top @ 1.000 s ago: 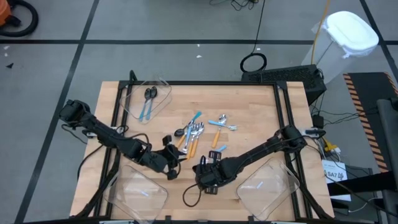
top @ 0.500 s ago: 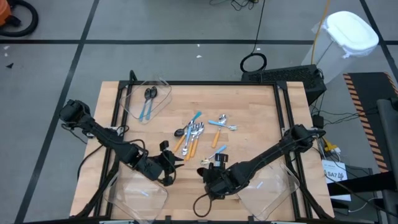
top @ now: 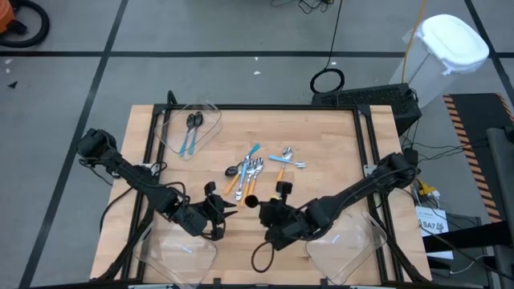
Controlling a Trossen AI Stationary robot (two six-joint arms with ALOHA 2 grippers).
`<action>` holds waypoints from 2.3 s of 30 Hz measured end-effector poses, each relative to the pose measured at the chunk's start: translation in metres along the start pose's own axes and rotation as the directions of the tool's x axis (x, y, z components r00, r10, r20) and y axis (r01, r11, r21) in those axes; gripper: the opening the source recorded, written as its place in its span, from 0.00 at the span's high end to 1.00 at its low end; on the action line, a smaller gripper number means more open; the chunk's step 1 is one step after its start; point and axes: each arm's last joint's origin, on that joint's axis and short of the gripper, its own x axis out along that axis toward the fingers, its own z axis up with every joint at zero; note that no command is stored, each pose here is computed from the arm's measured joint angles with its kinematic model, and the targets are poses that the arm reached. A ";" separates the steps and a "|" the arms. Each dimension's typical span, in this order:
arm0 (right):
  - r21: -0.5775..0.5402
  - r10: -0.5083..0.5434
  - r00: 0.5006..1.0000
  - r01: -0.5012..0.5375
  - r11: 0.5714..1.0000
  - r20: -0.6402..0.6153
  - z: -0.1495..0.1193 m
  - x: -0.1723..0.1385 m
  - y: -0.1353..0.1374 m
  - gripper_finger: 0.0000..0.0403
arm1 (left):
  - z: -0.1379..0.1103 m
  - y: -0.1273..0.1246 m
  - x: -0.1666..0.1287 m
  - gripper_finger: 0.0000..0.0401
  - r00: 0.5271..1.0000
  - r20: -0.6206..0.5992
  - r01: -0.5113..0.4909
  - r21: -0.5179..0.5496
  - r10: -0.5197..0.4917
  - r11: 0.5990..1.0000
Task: Sort silverware by color (type)
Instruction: Put the blue spoon into the top left transparent bin
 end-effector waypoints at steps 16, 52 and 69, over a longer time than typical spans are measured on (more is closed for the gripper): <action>-0.214 -0.301 0.947 0.273 0.938 -0.109 -0.053 0.017 -0.030 0.98 | 0.002 0.006 0.003 0.77 0.998 0.017 -0.063 -0.020 0.064 0.998; 0.615 0.099 0.981 -0.184 0.767 0.170 -0.040 -0.056 -0.183 0.99 | 0.155 0.070 -0.037 0.77 0.983 0.081 -0.125 -0.365 0.166 0.922; 0.687 0.099 0.959 -0.262 0.677 0.267 -0.048 -0.082 -0.226 0.99 | 0.188 0.072 -0.076 0.77 0.953 0.081 -0.237 -0.397 0.292 0.886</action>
